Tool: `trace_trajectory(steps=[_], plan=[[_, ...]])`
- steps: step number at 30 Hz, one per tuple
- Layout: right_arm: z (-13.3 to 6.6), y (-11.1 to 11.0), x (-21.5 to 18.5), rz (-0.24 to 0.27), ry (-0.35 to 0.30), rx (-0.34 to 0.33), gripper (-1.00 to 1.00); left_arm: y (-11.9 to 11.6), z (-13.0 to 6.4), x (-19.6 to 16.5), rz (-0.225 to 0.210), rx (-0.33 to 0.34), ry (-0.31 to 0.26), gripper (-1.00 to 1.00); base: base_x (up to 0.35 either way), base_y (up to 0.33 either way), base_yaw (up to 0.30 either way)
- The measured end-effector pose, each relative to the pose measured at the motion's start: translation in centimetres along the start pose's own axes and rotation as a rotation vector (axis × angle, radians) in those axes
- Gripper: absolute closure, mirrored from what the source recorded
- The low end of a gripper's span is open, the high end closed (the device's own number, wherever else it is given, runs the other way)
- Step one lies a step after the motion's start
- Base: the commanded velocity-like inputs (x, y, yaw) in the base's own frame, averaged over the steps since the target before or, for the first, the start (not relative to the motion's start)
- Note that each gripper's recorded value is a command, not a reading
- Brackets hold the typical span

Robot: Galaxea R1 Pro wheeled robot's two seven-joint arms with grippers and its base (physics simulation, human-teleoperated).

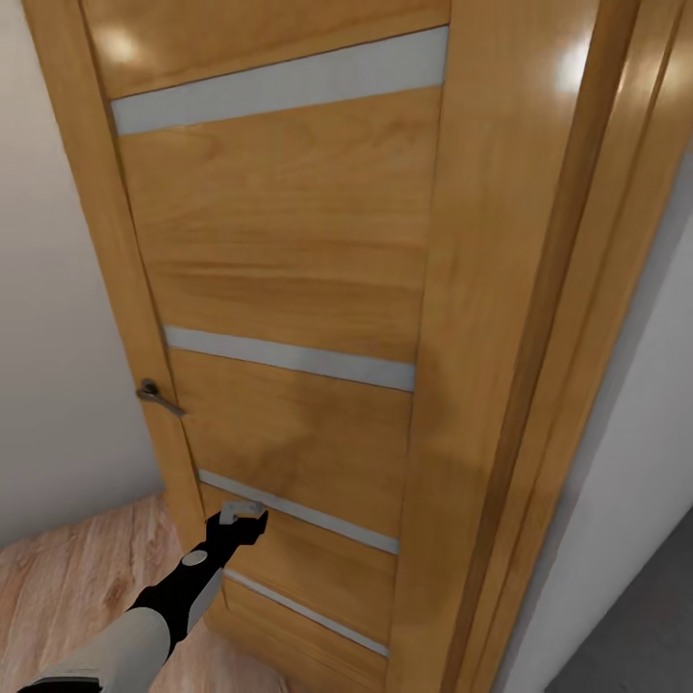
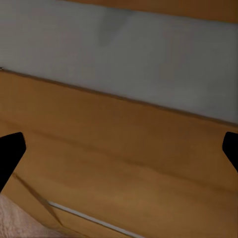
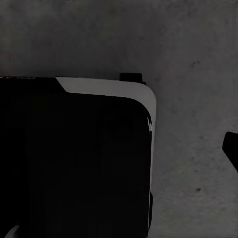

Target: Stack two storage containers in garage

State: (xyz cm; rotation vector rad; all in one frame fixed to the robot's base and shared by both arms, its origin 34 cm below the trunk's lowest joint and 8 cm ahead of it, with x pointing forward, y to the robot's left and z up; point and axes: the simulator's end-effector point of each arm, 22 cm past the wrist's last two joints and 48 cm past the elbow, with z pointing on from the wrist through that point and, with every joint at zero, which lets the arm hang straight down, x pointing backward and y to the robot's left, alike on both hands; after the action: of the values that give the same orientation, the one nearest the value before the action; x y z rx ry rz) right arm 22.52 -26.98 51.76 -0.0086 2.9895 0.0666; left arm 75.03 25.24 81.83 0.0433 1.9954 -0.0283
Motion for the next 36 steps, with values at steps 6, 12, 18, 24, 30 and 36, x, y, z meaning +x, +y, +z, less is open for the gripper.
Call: trace_trajectory(steps=[6, 12, 18, 24, 30, 36], plan=[[0.0, 0.0, -0.01, 0.0, 0.0, 0.0, -1.0, -0.09, 0.01, -0.05, 0.001, 0.003, -0.001, -1.0, 0.184, 0.0, -0.002], [0.01, 0.0, -0.01, 0.0, 0.0, 0.0, -1.0, -0.06, 0.03, -0.04, 0.0, 0.002, -0.001, -1.0, 0.044, 0.0, 0.0], [0.0, -0.01, -0.01, 0.0, 0.0, 0.0, -1.0, -0.04, 0.01, 0.0, 0.0, 0.001, 0.0, -1.0, 0.035, 0.0, 0.0], [0.0, 0.0, 0.0, 0.0, 0.0, 0.0, -1.0, -0.07, -0.01, 0.05, 0.001, 0.002, 0.001, -1.0, 0.162, 0.0, 0.0], [0.01, 0.0, -0.01, 0.0, 0.0, 0.0, -1.0, 0.27, 0.01, 0.01, 0.0, -0.003, 0.0, -1.0, 0.06, 0.0, 0.0], [0.01, -0.01, -0.01, 0.0, 0.0, 0.0, -1.0, 0.81, 0.01, -0.04, 0.0, -0.01, -0.001, -1.0, 0.013, 0.0, 0.0]])
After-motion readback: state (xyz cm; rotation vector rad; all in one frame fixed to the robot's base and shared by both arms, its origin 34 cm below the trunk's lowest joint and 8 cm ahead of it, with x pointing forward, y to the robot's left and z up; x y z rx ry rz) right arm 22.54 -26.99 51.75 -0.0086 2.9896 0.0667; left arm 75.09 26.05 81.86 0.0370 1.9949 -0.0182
